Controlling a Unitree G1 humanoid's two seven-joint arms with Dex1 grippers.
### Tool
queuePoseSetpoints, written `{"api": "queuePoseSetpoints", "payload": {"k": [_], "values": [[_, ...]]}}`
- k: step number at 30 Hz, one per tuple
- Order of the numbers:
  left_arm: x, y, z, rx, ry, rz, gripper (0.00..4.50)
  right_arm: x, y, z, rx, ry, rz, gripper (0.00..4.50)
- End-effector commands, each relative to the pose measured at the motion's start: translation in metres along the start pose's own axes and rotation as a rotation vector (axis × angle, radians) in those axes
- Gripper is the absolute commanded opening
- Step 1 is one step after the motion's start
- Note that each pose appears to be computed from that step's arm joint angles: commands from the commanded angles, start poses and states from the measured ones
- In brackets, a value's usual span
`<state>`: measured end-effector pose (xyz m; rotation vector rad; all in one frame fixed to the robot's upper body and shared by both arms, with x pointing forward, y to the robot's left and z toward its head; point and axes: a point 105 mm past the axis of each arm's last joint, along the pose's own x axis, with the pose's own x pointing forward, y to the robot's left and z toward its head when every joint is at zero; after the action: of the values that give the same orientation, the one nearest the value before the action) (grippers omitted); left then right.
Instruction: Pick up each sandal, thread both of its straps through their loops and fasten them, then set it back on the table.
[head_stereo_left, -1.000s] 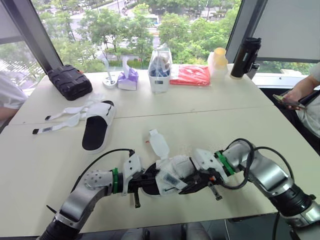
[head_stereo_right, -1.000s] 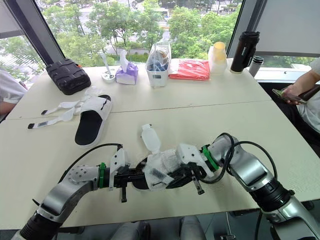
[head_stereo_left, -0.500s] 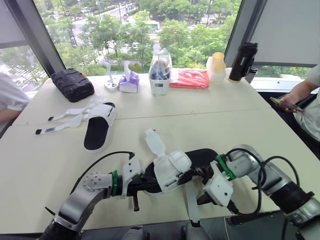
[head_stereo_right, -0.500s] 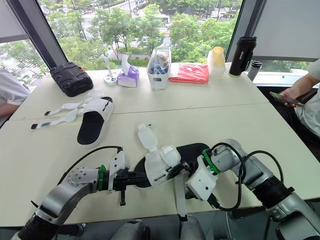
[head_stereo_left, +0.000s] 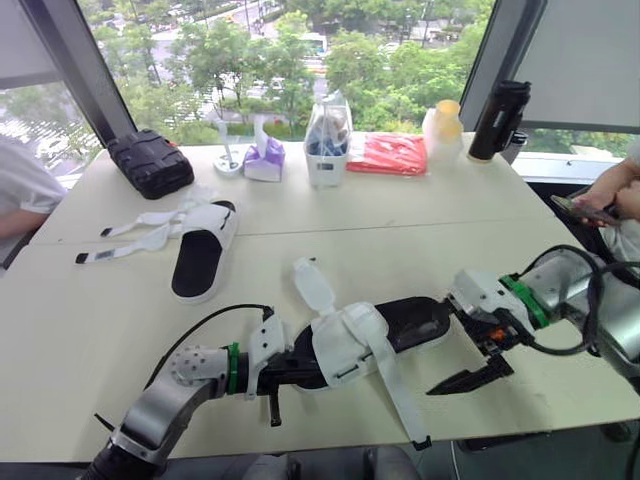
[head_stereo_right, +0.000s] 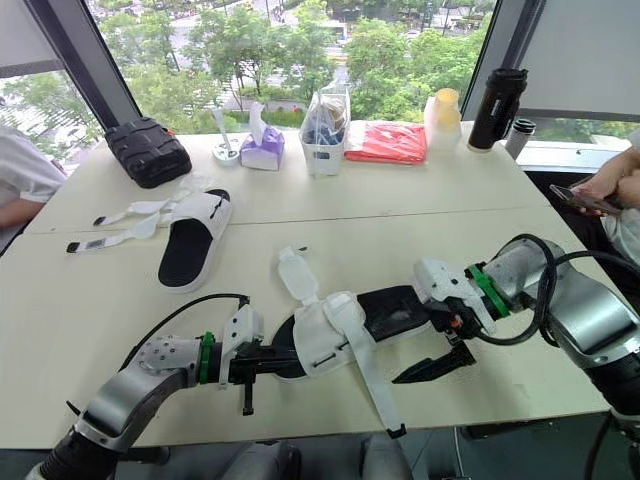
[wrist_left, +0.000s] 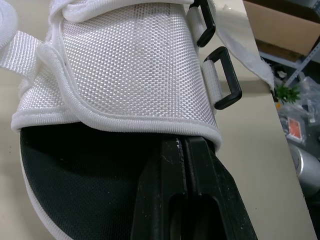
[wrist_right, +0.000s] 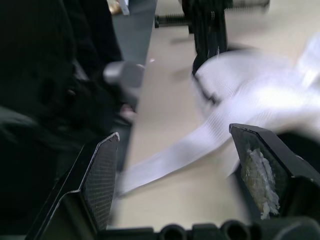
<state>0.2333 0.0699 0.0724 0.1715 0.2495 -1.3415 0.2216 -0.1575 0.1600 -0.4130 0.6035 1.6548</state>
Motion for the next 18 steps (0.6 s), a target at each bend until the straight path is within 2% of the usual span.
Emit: {"api": "queuePoseSetpoints", "payload": {"k": [1,10,18], "values": [[0.004,-0.006,-0.009,-0.012,0.035,-0.029,0.0,0.009,0.006,-0.01,0.16,-0.019,0.021,3.83],[0.003,-0.015,-0.01,-0.006,0.032,-0.036,0.0,0.023,0.007,-0.037,0.47,-0.071,0.013,3.83],[0.003,-0.019,-0.012,-0.007,0.039,-0.034,0.0,0.049,-0.003,-0.031,0.586,-0.168,0.025,3.83]]}}
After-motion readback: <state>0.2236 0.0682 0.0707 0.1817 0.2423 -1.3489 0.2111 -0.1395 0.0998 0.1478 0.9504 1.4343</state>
